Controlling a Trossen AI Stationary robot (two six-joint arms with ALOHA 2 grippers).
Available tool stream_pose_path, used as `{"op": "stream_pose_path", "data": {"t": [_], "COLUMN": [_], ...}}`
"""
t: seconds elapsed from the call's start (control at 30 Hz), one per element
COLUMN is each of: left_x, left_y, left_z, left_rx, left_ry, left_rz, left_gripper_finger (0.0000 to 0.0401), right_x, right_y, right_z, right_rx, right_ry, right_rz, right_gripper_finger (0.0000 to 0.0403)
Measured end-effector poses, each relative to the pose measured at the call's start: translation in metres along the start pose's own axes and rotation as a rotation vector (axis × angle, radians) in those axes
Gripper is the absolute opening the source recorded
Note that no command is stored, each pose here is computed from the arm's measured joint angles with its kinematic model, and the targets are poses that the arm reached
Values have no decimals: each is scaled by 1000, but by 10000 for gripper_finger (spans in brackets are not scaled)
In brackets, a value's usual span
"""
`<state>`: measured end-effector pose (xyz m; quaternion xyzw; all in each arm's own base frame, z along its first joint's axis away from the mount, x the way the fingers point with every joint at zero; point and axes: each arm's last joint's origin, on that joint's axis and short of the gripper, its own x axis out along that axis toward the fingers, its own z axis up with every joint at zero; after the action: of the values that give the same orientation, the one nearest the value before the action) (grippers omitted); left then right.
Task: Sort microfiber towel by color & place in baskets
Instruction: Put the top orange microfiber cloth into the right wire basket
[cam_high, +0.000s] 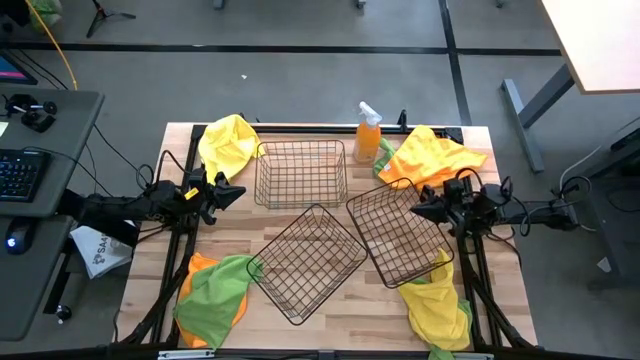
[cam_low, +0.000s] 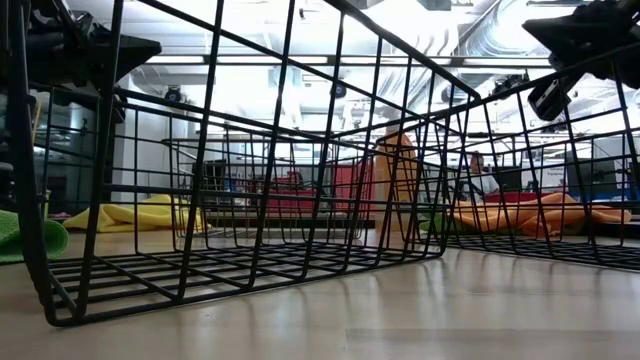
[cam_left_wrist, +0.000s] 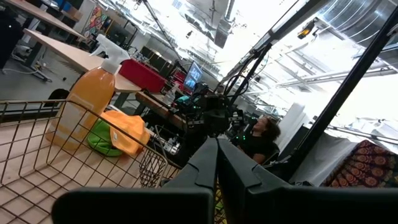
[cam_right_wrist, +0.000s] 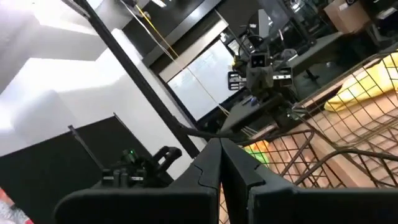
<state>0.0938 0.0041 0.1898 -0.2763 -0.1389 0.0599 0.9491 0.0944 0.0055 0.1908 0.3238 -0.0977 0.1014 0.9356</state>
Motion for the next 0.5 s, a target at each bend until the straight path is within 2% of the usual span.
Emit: {"op": "stream_pose_path", "data": {"t": [0.13,0.23,0.37,0.5], "left_x": [0,0,0,0], "left_y": [0,0,0,0], "left_z": [0,0,0,0], "left_rx": [0,0,0,0], "left_ry": [0,0,0,0], "left_rz": [0,0,-1,-1], "left_gripper_finger": [0,0,0,0], "right_x": [0,0,0,0], "right_y": [-3,-5,-1,-1], "right_z": [-2,0,5,2], "right_rx": [-64,-125,-49,29], "right_ry": [5,-45,-106,-57], "right_rz": [-52,-118,-92,-47], "right_gripper_finger": [0,0,0,0]}}
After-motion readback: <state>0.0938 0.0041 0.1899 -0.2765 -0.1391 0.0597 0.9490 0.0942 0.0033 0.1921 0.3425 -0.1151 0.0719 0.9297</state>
